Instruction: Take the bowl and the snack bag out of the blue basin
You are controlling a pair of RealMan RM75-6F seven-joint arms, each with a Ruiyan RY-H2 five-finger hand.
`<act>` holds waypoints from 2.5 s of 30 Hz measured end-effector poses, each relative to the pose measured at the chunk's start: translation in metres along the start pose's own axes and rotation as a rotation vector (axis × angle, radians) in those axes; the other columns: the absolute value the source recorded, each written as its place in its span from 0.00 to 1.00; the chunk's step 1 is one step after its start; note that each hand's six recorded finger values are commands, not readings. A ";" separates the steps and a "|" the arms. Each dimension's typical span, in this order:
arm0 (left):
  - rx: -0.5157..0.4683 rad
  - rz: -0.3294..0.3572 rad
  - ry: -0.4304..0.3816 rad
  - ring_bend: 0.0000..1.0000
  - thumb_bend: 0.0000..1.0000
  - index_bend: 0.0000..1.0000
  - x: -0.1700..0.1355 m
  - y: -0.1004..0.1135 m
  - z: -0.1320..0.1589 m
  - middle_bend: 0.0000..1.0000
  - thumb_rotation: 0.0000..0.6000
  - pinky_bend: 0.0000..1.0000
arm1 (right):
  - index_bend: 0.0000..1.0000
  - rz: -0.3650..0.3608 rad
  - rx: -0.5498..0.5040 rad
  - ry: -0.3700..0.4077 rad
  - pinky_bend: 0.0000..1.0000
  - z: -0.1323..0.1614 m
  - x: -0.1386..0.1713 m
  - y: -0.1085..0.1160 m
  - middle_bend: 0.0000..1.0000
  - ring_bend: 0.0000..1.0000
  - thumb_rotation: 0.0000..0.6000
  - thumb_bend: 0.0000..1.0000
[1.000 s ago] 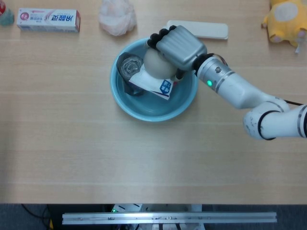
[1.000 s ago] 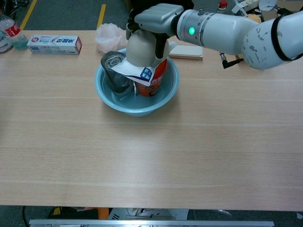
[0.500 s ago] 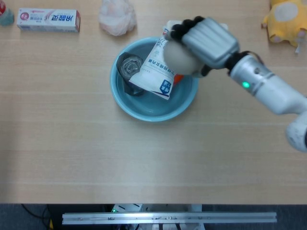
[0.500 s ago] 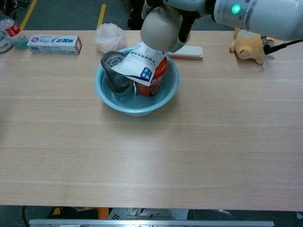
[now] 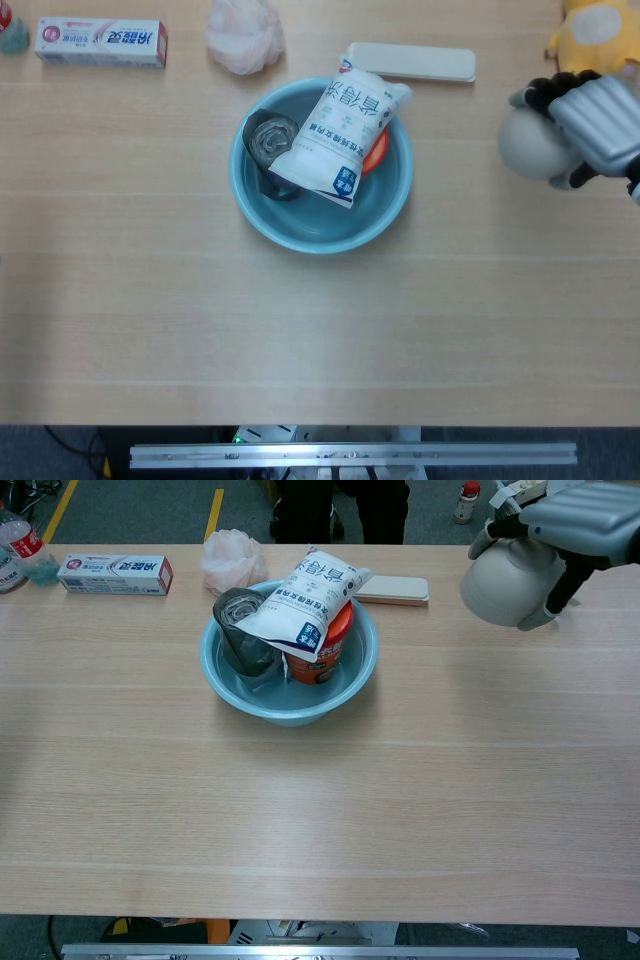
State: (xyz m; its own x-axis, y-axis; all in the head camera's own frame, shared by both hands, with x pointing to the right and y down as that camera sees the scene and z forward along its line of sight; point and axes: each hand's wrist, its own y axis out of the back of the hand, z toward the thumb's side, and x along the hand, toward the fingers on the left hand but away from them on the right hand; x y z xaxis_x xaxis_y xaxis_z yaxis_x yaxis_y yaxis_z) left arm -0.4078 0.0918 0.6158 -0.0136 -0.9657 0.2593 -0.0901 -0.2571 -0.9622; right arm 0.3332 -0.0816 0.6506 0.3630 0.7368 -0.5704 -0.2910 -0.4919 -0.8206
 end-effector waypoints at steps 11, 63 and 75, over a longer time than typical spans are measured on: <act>0.008 0.000 0.017 0.21 0.26 0.25 -0.007 0.003 -0.002 0.22 1.00 0.25 | 0.31 0.110 0.009 0.025 0.42 0.026 -0.063 -0.062 0.34 0.30 1.00 0.09; 0.004 0.009 0.067 0.21 0.26 0.25 -0.019 0.007 -0.013 0.22 1.00 0.24 | 0.00 -0.067 0.038 0.296 0.17 0.126 -0.085 0.065 0.09 0.04 1.00 0.01; 0.001 0.011 0.109 0.21 0.26 0.25 -0.025 0.007 -0.025 0.22 1.00 0.24 | 0.00 0.014 0.125 0.293 0.17 0.160 -0.130 0.043 0.09 0.04 1.00 0.01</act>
State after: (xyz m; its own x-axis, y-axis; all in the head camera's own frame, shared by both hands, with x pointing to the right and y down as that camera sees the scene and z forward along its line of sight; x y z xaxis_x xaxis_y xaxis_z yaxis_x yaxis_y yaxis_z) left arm -0.4333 0.1151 0.6047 -0.1225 -0.9589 0.2559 -0.0885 -0.2463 -0.9652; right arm 0.1316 -0.1242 0.6952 0.5923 0.5563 -0.5828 -0.3981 -0.4268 -0.8120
